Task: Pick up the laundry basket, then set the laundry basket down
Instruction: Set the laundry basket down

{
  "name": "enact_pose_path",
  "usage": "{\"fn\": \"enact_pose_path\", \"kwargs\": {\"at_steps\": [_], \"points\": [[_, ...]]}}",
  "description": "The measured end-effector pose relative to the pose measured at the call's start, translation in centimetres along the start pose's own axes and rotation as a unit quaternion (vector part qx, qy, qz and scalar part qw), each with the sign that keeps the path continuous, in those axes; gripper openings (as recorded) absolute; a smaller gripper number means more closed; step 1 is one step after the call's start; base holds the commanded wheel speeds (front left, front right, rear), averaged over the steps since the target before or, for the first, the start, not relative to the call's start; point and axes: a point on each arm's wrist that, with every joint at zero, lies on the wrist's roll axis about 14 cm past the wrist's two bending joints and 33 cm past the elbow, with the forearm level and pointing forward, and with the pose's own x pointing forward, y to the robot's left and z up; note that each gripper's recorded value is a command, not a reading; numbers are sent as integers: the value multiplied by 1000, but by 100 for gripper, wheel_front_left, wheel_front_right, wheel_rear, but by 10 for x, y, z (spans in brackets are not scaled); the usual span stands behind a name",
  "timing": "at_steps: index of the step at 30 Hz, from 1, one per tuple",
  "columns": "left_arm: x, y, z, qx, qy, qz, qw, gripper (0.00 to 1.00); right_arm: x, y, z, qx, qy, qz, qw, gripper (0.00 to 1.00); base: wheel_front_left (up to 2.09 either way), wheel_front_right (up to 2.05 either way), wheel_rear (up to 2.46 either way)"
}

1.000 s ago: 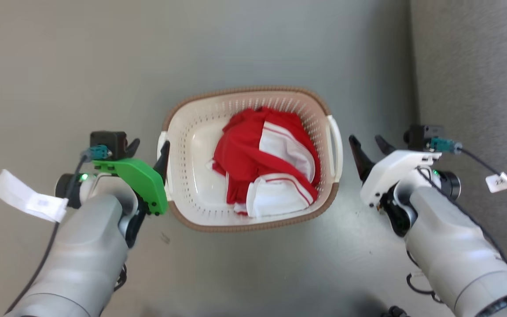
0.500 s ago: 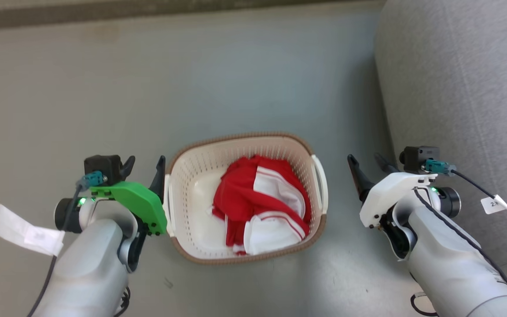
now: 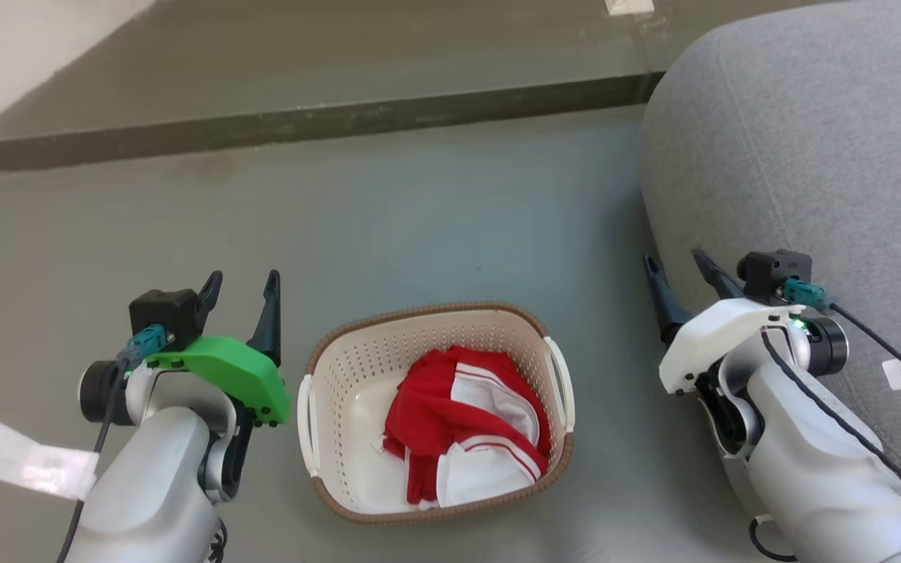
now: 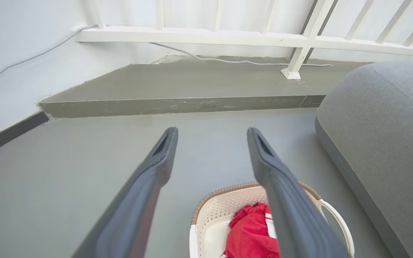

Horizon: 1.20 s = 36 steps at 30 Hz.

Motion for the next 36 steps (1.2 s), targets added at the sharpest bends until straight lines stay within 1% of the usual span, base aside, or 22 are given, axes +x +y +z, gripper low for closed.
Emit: {"fn": "enact_pose_path", "kwargs": {"at_steps": [6,12,14,20,25,30,36], "points": [[-17,-2,26,9,-44,4,999,100,-13,-4,28,-15,-47,-7,999,100,0,0,0],[-35,-11,47,27,-83,-5,996,100,-25,4,59,-19,-101,-4,995,100,0,0,0],[-41,-11,50,30,-91,-1,995,100,-30,7,64,-20,-111,-1,994,100,0,0,0],[-59,-16,48,40,-101,-3,994,100,-45,10,62,-28,-122,-3,992,100,0,0,0],[-71,-15,46,35,-106,5,994,100,-56,0,66,-29,-136,-20,990,100,0,0,0],[-85,-9,38,23,-102,20,994,100,-68,1,50,-23,-126,-24,992,100,0,0,0],[-99,-4,25,24,-92,33,995,100,-78,0,36,-21,-116,-29,993,100,0,0,0]]}}
